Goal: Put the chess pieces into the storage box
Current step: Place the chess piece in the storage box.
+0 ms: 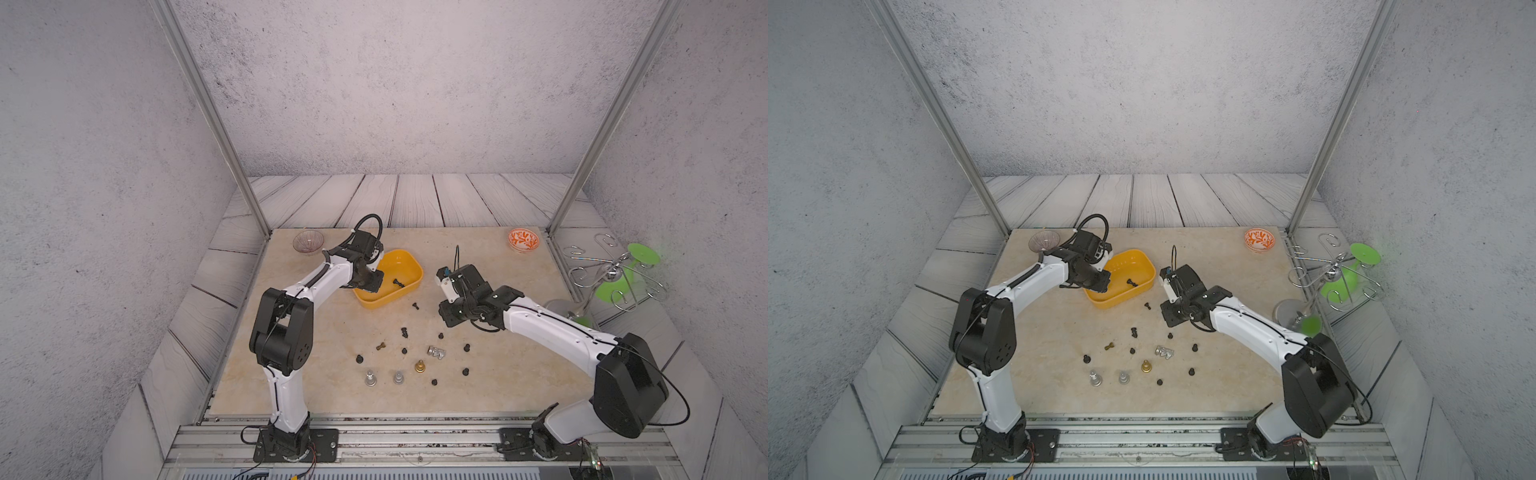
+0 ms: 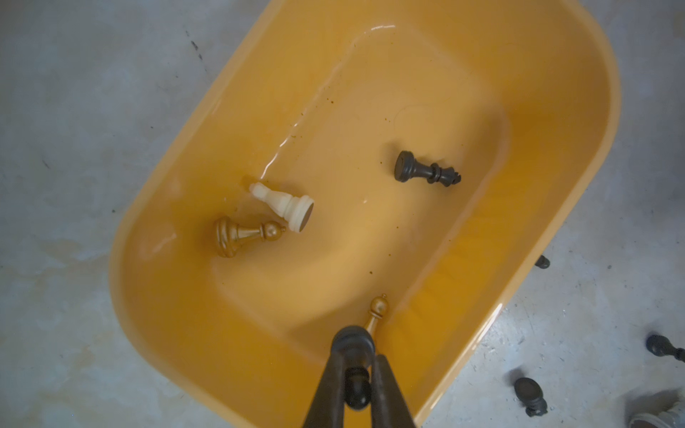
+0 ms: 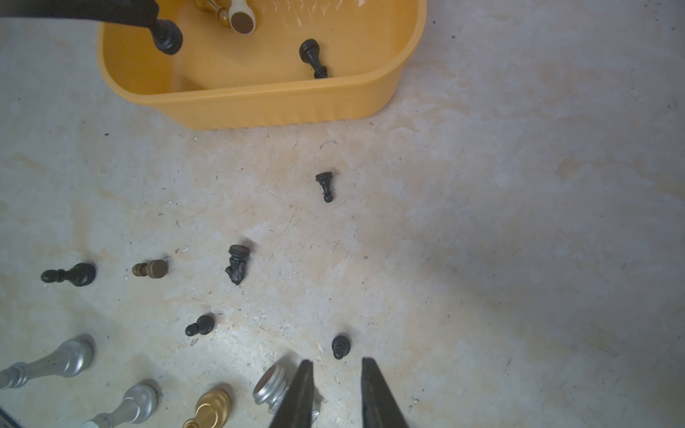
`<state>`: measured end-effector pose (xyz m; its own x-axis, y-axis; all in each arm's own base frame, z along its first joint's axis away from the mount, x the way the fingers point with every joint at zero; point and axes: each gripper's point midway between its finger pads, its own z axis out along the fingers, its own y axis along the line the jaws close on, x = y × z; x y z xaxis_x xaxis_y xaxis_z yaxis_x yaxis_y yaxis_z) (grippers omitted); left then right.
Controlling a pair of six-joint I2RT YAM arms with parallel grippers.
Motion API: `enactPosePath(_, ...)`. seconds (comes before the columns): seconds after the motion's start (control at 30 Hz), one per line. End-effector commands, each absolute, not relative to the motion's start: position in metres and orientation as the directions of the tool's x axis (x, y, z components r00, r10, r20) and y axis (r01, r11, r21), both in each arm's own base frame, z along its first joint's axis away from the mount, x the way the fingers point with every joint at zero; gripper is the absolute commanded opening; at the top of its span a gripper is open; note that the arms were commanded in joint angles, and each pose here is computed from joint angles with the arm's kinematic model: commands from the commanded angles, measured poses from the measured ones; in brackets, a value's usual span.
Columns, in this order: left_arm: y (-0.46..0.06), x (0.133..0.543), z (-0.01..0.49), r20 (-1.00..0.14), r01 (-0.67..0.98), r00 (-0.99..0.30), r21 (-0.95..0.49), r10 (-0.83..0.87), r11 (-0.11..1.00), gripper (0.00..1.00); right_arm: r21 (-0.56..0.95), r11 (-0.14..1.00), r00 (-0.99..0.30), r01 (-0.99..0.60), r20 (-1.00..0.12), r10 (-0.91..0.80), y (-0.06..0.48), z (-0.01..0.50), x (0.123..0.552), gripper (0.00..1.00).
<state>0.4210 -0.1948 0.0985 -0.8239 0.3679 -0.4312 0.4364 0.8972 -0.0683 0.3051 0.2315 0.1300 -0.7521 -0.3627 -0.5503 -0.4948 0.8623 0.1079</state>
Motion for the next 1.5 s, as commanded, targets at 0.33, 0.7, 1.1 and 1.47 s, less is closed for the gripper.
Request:
enactPosePath(0.33, -0.195, 0.434, 0.095, -0.428, 0.438, -0.826, -0.077, 0.367, 0.896, 0.12, 0.100, 0.874, -0.749, -0.475, -0.568, -0.342, 0.221, 0.143, 0.300, 0.25)
enactPosePath(0.7, -0.196, 0.438, 0.101, -0.440, 0.433, -0.823, -0.077, 0.359, 0.898, 0.25, 0.107, 0.870, -0.745, -0.482, -0.572, -0.342, 0.224, 0.146, 0.302, 0.25)
enactPosePath(1.1, -0.194, 0.436, 0.115, -0.462, 0.429, -0.815, -0.078, 0.349, 0.900, 0.26, 0.112, 0.866, -0.746, -0.488, -0.569, -0.347, 0.225, 0.144, 0.300, 0.25)
enactPosePath(1.47, -0.184, 0.418, 0.145, -0.514, 0.412, -0.799, -0.093, 0.311, 0.906, 0.27, 0.142, 0.843, -0.751, -0.519, -0.546, -0.371, 0.235, 0.139, 0.298, 0.26)
